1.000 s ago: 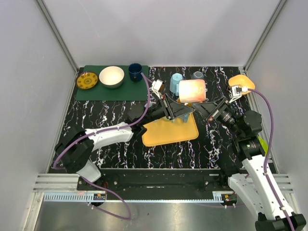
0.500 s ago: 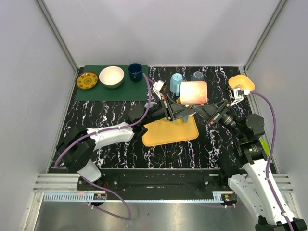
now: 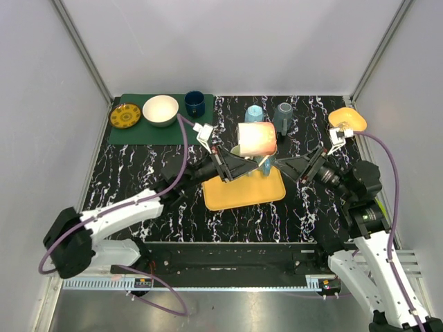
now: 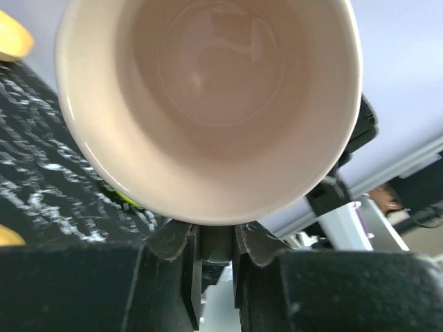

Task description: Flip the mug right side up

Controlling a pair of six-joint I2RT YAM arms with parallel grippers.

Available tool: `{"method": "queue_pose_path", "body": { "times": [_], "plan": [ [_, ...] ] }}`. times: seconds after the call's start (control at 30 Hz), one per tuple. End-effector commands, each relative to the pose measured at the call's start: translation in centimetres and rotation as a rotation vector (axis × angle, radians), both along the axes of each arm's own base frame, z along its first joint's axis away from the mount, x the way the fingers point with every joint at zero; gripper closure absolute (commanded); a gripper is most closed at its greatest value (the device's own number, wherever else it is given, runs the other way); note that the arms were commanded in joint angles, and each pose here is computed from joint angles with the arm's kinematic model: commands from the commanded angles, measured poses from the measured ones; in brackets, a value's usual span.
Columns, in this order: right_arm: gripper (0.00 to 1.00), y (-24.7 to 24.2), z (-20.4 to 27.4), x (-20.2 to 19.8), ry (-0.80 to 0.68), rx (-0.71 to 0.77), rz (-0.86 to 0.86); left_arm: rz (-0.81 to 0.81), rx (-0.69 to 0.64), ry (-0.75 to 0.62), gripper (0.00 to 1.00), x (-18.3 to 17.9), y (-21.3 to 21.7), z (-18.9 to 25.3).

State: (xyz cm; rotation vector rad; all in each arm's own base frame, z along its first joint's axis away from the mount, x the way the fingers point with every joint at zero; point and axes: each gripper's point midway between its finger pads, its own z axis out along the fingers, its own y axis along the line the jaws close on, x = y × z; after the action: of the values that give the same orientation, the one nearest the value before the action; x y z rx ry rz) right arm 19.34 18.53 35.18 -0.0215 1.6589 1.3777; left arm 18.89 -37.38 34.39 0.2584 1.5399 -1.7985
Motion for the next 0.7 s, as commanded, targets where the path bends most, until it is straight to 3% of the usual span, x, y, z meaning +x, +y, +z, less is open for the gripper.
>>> {"method": "queue_pose_path", "body": {
  "times": [0.0, 0.07, 0.27, 0.5, 0.67],
  "plan": [
    [0.24, -0.7, 2.7, -1.0, -0.06, -0.034, -0.03, 0.219, 0.082, -0.165, 1.0, 1.0, 3.8, 1.2],
    [0.2, -1.7, 2.3, -0.2, -0.023, -0.063, -0.118, 0.324, 0.146, -0.2, 1.0, 1.3, 6.2, 0.9],
    [0.2, -4.5, 0.0, 1.9, 0.053, -0.157, -0.317, 0.527, 0.445, -0.103, 1.0, 1.7, 12.0, -5.9],
    [0.21, -5.9, -1.7, 3.3, 0.1, -0.25, -0.4, 0.557, 0.717, 0.02, 1.0, -1.7, 15.0, -14.8],
    [0.21, -5.7, -3.0, 3.9, 0.143, -0.268, -0.4, 0.581, 0.828, 0.033, 1.0, -2.0, 15.3, -17.3]
  ]
}}
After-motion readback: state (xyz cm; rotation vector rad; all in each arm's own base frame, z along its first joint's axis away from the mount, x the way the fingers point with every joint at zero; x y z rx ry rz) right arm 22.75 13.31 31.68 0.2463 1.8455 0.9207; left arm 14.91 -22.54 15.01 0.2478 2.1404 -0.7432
